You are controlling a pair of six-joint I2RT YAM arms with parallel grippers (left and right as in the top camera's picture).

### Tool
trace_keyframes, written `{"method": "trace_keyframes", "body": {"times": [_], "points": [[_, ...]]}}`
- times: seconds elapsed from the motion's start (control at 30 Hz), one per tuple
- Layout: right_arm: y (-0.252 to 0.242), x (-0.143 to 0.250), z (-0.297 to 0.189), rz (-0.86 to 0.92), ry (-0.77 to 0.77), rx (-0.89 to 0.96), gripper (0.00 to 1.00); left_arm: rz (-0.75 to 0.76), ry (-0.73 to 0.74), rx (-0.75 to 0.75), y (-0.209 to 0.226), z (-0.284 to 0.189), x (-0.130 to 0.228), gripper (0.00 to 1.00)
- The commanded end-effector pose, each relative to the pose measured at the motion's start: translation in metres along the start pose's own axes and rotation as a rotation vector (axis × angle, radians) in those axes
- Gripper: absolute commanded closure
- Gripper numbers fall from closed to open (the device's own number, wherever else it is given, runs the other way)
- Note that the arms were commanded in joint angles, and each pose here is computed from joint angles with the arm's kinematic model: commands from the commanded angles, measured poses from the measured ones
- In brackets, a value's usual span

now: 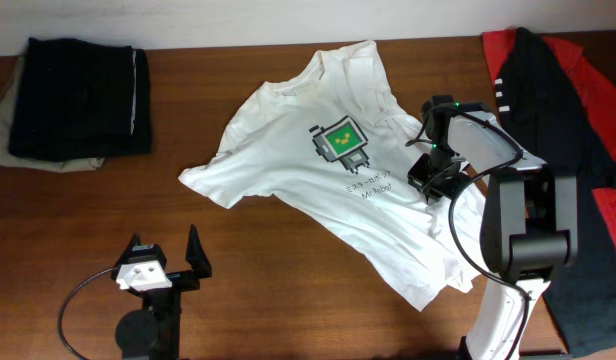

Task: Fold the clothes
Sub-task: 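Release the shirt and lift the right gripper back to the upper right, then grasp the shirt's left sleeve with the left gripper and pull it left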

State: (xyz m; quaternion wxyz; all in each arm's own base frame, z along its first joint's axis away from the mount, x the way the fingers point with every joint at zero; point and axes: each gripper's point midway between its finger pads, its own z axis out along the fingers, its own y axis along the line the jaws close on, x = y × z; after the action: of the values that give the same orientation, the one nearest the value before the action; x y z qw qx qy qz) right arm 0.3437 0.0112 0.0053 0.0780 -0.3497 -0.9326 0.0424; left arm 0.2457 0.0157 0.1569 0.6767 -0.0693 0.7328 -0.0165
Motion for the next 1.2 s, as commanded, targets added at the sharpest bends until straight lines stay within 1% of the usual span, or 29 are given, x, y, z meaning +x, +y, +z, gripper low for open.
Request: {"method": "trace_keyframes", "body": {"times": [0.0, 0.13, 0.23, 0.33, 0.4, 0.5, 0.6, 0.67, 0.77, 0.83, 0.9, 0.93, 0.97, 1.0, 1.07, 1.17], "points": [[-0.009, -0.004, 0.007, 0.018, -0.015, 0.05, 0.96, 0.016, -0.002, -0.016, 0.003, 0.0, 0.001, 0.01], [-0.015, -0.009, 0.019, 0.03, -0.008, 0.079, 0.96, 0.016, -0.001, -0.016, 0.003, 0.0, 0.001, 0.01], [-0.014, -0.027, 0.02, 0.047, -0.046, 0.04, 0.96, 0.016, -0.002, -0.016, 0.003, 0.0, 0.001, 0.01], [-0.004, -0.049, 0.018, 0.04, -0.119, -0.02, 0.96, 0.016, -0.002, -0.016, 0.003, 0.0, 0.001, 0.01], [0.009, -0.07, 0.015, 0.04, -0.195, -0.088, 0.96, 0.016, -0.002, -0.016, 0.003, 0.0, 0.001, 0.01], [0.018, -0.094, 0.008, 0.031, -0.284, -0.136, 0.96, 0.016, -0.002, -0.016, 0.003, 0.0, 0.001, 0.01], [0.03, -0.126, -0.011, 0.065, -0.38, -0.232, 0.92, 0.016, -0.002, -0.016, 0.003, 0.0, 0.001, 0.01], [0.052, -0.142, -0.039, 0.058, -0.42, -0.355, 0.92, 0.016, -0.002, -0.016, 0.003, 0.0, 0.001, 0.01], [0.09, -0.147, -0.079, 0.004, -0.443, -0.521, 0.91, 0.016, -0.002, -0.016, 0.003, 0.0, 0.001, 0.01], [0.111, -0.137, -0.111, -0.082, -0.441, -0.571, 0.88, 0.016, -0.002, -0.016, 0.003, 0.0, 0.001, 0.01], [0.106, -0.124, -0.144, -0.151, -0.419, -0.531, 0.8, 0.016, -0.002, -0.016, 0.003, 0.0, 0.001, 0.01], [0.1, -0.118, -0.162, -0.173, -0.412, -0.517, 0.67, 0.016, -0.002, -0.016, 0.003, 0.0, 0.001, 0.01], [0.093, -0.114, -0.181, -0.171, -0.407, -0.51, 0.04, 0.016, -0.002, -0.016, 0.003, 0.0, 0.001, 0.01], [0.083, -0.111, -0.206, -0.16, -0.412, -0.513, 0.01, 0.016, -0.002, -0.016, 0.003, 0.0, 0.001, 0.01], [0.073, -0.114, -0.229, -0.145, -0.445, -0.523, 0.01, 0.016, -0.002, -0.016, 0.003, 0.0, 0.001, 0.01], [0.066, -0.12, -0.234, -0.127, -0.455, -0.526, 0.01, 0.016, -0.002, -0.016, 0.003, 0.0, 0.001, 0.01]]}}
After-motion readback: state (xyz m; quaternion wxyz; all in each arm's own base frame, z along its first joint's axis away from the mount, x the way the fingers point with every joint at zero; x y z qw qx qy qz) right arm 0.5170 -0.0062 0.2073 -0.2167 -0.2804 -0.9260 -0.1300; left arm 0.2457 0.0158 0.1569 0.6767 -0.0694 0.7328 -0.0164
